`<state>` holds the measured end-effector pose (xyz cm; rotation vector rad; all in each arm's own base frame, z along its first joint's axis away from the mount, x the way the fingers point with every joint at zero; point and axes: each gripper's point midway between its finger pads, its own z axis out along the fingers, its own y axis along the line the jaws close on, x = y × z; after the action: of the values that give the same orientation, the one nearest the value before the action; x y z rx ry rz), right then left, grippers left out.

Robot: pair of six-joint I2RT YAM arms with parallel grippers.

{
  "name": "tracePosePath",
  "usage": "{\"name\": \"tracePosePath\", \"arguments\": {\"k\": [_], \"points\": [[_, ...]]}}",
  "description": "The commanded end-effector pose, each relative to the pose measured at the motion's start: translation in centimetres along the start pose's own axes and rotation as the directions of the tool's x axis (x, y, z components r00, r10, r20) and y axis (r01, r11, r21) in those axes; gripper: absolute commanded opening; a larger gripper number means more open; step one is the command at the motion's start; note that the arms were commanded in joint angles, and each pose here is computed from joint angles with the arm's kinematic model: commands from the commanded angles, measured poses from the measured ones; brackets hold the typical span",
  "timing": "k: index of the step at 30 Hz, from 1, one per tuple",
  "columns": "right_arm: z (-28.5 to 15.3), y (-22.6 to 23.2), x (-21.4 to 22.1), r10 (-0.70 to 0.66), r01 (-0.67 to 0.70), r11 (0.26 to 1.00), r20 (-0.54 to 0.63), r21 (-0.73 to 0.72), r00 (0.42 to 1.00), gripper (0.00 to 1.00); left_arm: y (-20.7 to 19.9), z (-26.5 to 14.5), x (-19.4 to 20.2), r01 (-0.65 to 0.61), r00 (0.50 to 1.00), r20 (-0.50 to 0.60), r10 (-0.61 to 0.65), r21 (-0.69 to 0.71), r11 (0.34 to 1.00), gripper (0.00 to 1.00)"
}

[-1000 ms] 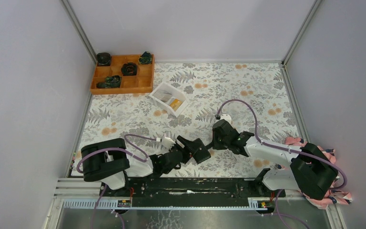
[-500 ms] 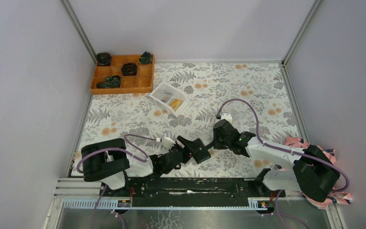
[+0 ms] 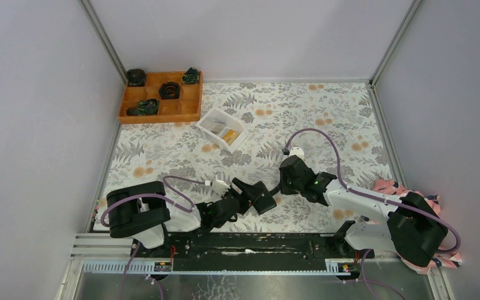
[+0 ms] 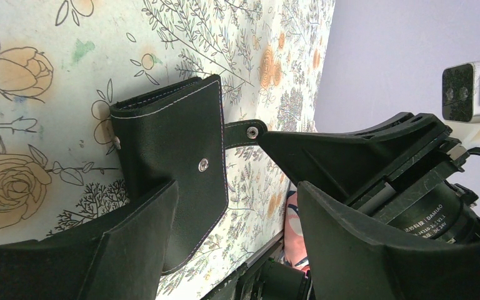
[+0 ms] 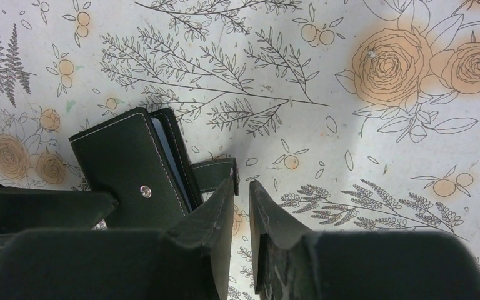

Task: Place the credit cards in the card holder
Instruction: Close the card holder at the center of the board.

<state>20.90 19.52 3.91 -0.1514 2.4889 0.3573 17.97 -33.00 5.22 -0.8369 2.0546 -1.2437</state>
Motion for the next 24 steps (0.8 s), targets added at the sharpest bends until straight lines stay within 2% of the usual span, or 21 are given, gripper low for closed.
{"name": "tracePosePath", "arguments": {"k": [1, 7, 24], "points": [[-0.3, 1.6, -1.9, -0.010, 0.012, 0.999, 0.045, -0.042, 0.999, 0.22, 2.5, 0.3, -1.0, -0.075, 0.996, 0.044, 0.078, -0.078, 0.994, 0.77], [0.0, 2.0, -1.7, -0.010, 0.012, 0.998, 0.034, -0.060, 0.999, 0.21, 2.5, 0.3, -1.0, -0.075, 0.996, 0.045, 0.079, -0.077, 0.994, 0.77], [-0.9, 3.6, -2.0, -0.021, 0.029, 0.990, 0.053, -0.142, 0.998, 0.10, 2.8, 0.5, -1.1, -0.071, 0.996, 0.056, 0.076, -0.088, 0.994, 0.77]]}}
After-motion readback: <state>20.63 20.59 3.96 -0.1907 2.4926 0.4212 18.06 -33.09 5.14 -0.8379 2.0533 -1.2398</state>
